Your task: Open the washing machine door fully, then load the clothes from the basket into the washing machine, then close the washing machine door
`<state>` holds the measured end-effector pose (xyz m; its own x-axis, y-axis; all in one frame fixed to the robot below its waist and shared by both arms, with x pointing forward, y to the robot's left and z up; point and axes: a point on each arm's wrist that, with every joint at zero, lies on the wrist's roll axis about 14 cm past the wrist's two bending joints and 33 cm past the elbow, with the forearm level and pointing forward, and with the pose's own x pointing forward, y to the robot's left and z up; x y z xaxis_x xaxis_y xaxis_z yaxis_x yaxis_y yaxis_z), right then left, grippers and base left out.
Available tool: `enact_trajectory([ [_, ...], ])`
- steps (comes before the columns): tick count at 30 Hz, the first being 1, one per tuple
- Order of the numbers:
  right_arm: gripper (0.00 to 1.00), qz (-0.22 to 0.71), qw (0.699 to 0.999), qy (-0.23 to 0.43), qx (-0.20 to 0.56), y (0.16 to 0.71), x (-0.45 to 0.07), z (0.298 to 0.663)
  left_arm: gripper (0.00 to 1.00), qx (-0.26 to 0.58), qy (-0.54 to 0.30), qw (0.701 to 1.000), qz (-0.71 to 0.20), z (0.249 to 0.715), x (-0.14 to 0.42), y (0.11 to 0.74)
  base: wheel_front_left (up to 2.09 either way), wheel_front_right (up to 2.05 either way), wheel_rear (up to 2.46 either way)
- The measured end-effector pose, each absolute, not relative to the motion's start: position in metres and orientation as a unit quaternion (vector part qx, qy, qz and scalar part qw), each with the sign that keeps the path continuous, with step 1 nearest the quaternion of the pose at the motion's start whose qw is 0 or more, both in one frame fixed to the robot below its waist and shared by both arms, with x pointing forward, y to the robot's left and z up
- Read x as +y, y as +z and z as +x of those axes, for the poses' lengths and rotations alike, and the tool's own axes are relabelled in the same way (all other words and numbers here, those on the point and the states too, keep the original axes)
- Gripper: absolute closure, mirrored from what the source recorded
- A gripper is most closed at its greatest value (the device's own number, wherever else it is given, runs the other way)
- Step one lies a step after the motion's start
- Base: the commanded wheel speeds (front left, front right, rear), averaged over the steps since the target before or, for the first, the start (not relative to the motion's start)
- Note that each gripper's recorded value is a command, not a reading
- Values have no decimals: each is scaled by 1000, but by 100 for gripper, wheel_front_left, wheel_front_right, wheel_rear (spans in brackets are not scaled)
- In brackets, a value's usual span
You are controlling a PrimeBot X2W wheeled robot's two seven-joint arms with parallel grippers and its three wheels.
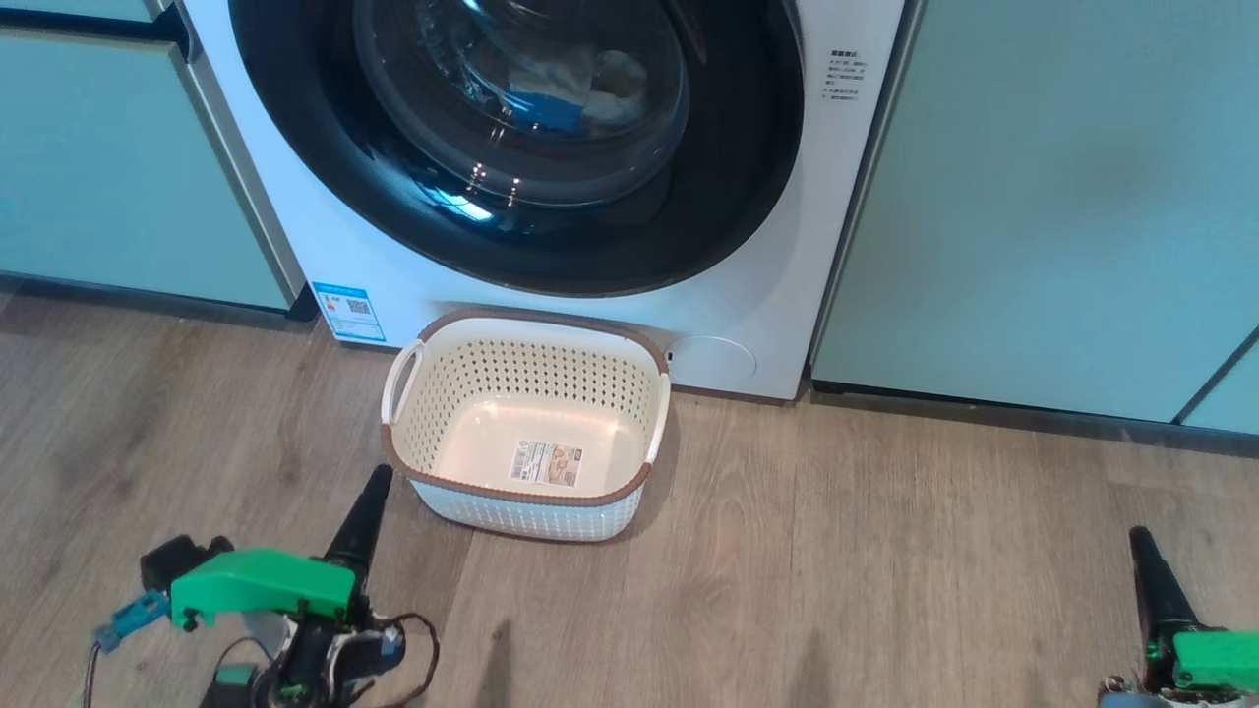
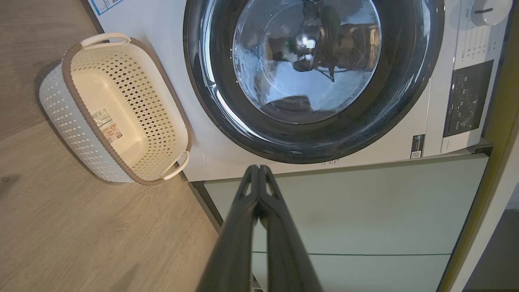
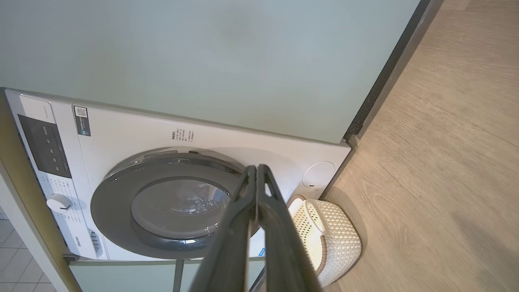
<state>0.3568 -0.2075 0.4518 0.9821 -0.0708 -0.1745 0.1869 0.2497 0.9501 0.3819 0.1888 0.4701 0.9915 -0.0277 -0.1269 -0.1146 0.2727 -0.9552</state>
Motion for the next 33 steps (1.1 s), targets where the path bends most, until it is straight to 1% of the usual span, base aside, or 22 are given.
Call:
enact_trajectory([
  [21, 100, 693, 718, -58, 35, 464, -203, 366, 100, 43, 19, 725, -687, 380, 187, 480, 0, 0, 0],
  [22, 100, 702, 710, -53, 34, 467, -202, 368, 100, 41, 17, 718, -695, 381, 187, 481, 0, 0, 0],
  [25, 100, 712, 700, -45, 28, 473, -201, 372, 100, 37, 14, 709, -704, 381, 187, 484, 0, 0, 0],
  [33, 100, 713, 699, -44, 27, 474, -201, 372, 100, 33, 15, 706, -707, 381, 188, 485, 0, 0, 0],
])
